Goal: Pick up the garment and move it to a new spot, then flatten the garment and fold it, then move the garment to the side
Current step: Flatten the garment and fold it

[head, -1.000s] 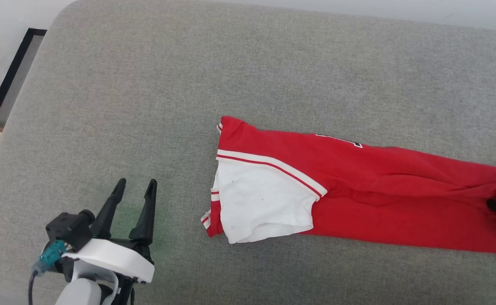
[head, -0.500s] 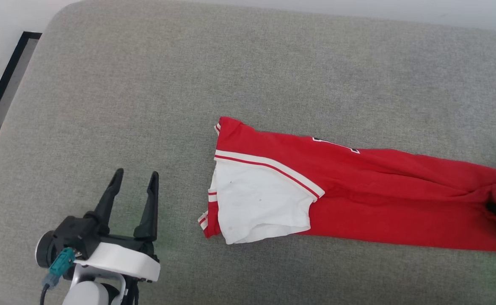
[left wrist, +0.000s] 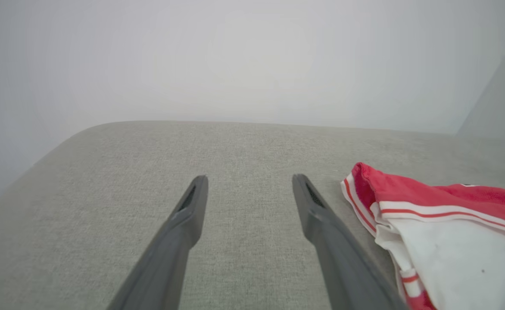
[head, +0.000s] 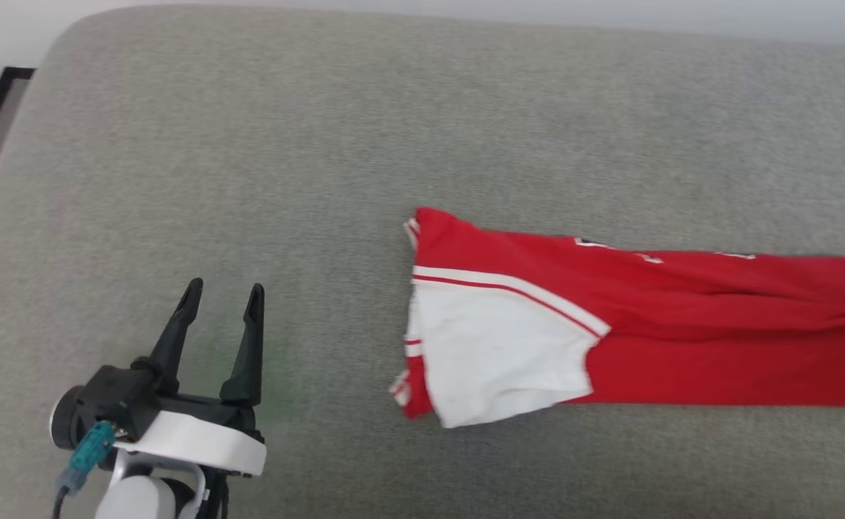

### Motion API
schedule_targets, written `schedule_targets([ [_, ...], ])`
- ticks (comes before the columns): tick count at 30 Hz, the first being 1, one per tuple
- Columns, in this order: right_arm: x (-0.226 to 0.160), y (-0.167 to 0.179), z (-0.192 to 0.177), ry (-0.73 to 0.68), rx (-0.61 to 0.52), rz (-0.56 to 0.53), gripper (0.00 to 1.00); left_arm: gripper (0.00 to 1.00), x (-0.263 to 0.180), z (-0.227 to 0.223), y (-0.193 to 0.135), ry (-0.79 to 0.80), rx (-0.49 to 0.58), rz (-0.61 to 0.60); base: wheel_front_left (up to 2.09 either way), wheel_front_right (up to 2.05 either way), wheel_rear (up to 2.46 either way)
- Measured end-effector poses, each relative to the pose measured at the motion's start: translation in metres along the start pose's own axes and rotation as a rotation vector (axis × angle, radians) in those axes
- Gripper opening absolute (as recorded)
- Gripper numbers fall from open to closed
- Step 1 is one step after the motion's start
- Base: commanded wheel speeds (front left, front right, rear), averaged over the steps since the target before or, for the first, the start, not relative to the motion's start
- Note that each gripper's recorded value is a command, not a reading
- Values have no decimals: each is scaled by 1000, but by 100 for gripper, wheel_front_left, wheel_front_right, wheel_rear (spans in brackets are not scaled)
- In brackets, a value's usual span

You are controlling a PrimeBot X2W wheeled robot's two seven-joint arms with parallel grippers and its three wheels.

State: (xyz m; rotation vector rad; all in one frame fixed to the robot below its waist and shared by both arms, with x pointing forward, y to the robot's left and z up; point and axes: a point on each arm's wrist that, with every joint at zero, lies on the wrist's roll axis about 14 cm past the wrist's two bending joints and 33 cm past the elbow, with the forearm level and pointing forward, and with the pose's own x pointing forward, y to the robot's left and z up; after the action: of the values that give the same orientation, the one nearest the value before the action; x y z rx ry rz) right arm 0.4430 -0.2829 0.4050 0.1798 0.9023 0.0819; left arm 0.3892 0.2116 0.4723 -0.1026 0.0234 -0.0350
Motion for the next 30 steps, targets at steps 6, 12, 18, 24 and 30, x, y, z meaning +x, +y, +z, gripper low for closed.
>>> schedule_targets([
  [6, -32, -51, 20, -85, 45, -120, 0, 100, 15, -6, -12, 12, 10, -52, 0, 0, 0],
  [12, -68, -101, 33, -157, 102, -248, 0, 100, 32, -9, -24, 11, 27, -97, 0, 0, 0],
  [18, -79, -118, 37, -177, 136, -293, 0, 100, 44, -11, -35, 9, 35, -138, 0, 0, 0],
  [24, -63, -71, 34, -170, 53, -181, 0, 100, 39, -14, -37, 24, 38, -141, 0, 0, 0],
  [30, -46, 8, 26, -150, -90, 7, 0, 100, 31, -10, -30, 21, 48, -124, 0, 0, 0],
])
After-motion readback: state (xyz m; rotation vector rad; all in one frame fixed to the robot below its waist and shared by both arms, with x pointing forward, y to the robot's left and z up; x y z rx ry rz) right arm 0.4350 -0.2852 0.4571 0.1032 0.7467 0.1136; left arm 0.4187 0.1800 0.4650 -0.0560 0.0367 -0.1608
